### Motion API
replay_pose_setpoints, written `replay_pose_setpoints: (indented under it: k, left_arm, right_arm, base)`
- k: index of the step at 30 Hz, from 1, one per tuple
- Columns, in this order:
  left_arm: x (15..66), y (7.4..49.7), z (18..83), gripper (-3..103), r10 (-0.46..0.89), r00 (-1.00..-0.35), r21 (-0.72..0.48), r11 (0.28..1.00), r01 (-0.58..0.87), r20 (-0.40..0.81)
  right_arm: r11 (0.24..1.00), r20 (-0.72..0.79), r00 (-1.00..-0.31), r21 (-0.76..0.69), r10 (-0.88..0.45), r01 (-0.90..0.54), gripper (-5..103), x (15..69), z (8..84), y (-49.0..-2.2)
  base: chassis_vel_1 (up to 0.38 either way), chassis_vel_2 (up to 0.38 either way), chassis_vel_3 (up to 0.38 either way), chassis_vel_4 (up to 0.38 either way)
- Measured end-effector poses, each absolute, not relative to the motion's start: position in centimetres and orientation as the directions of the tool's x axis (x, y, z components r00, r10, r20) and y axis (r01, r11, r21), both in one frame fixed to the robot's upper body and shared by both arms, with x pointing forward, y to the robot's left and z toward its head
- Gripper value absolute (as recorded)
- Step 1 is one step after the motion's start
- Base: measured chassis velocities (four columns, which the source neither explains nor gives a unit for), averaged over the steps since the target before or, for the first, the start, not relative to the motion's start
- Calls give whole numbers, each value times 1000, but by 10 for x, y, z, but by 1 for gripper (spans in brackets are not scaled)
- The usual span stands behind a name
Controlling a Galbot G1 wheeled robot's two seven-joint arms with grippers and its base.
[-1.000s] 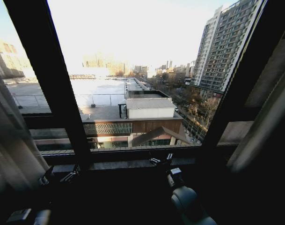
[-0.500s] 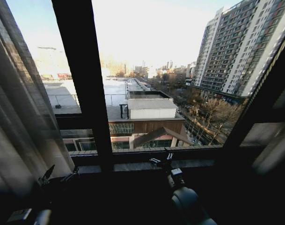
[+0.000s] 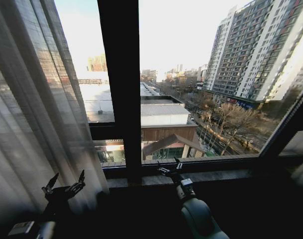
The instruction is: Open the curtains by pulling them apart, changing their state from closed to fully open.
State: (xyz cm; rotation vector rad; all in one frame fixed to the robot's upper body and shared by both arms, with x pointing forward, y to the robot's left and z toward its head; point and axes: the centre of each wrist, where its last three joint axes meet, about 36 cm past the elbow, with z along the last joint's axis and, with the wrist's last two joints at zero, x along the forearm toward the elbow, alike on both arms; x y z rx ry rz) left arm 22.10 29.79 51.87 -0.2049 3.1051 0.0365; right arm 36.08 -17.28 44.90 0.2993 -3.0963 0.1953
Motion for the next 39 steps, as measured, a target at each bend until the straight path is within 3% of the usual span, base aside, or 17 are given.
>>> replay_pose_setpoints:
  k: [15,35,36,37,39]
  left_arm:
    - [281,341,509,100,-84,-994,52,995,-88,-67]
    - [370,379,486,103,-32,-999,19,999,-31,41]
    - [376,379,487,95,-26,-999,20,999,-25,41]
    - [376,379,487,95,-26,-999,20,999,-25,41]
    - [383,383,485,85,-27,-999,20,999,-26,44]
  right_arm:
    - [984,10,-991,-116,-133,-133,100,362,456,-192]
    - [996,11,-1000,-87,-20,-21,100,387,436,-204]
    - [996,11,-1000,-88,-16,-17,100,387,435,-205]
    - [996,11,-1000,-88,-16,-17,100,387,435,-205]
    - [996,9,-1000,-89,-13,-14,100,387,436,-205]
  base:
    - [8,2,-15,-10]
    - [0,0,0,0]
    - [0,0,0,0]
    - [0,0,0,0]
    - [0,0,0,0]
